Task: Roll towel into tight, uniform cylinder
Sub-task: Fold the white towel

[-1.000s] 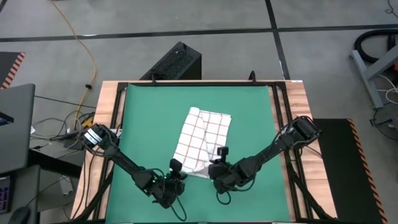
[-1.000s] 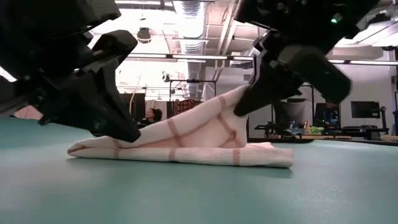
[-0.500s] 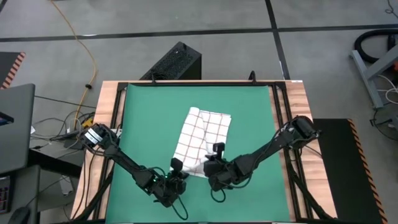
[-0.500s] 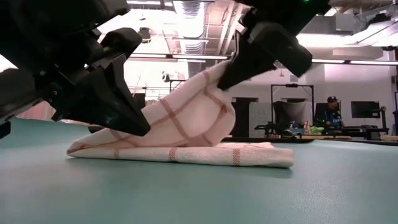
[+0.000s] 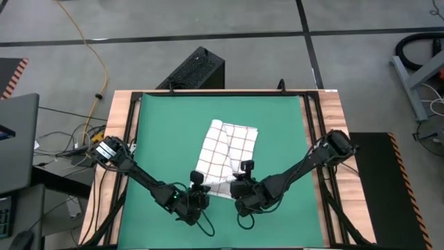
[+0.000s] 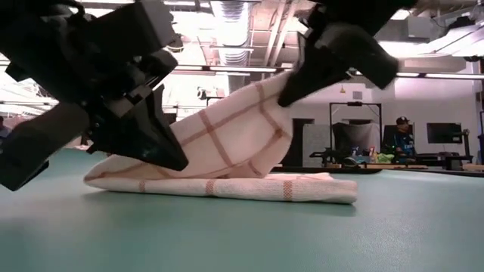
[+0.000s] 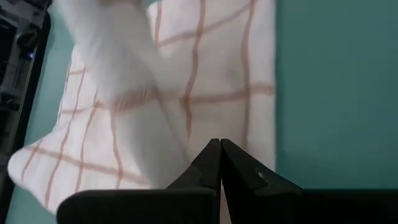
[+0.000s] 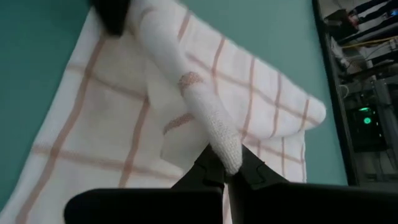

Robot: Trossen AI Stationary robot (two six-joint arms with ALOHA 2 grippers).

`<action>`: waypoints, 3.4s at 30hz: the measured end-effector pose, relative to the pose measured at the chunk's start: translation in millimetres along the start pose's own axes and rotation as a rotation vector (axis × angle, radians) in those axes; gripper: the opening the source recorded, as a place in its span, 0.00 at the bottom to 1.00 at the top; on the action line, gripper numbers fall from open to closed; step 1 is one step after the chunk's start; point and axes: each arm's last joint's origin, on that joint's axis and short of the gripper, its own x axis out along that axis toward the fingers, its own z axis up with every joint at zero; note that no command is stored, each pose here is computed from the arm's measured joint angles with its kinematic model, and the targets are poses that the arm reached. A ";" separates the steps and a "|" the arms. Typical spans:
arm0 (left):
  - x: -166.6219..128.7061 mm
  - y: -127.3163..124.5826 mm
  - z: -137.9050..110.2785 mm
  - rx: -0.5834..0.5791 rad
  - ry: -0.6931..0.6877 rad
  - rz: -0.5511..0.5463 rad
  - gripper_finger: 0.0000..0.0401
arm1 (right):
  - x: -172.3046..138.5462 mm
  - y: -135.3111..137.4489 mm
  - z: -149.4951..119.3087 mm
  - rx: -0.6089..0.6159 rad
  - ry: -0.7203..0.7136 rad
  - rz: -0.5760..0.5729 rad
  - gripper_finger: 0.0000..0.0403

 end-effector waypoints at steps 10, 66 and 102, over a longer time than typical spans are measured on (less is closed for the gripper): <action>-3.6 -3.0 -11.1 -0.027 0.085 -0.026 0.00 | -15.1 13.8 -6.8 0.013 0.008 0.054 0.04; -9.0 -4.9 -21.1 -0.091 0.159 -0.013 0.00 | -28.2 72.1 -36.4 -0.062 0.042 0.320 0.32; -8.9 -4.8 -21.0 -0.099 0.158 -0.012 0.00 | -21.9 70.5 -32.4 0.032 0.018 0.268 0.03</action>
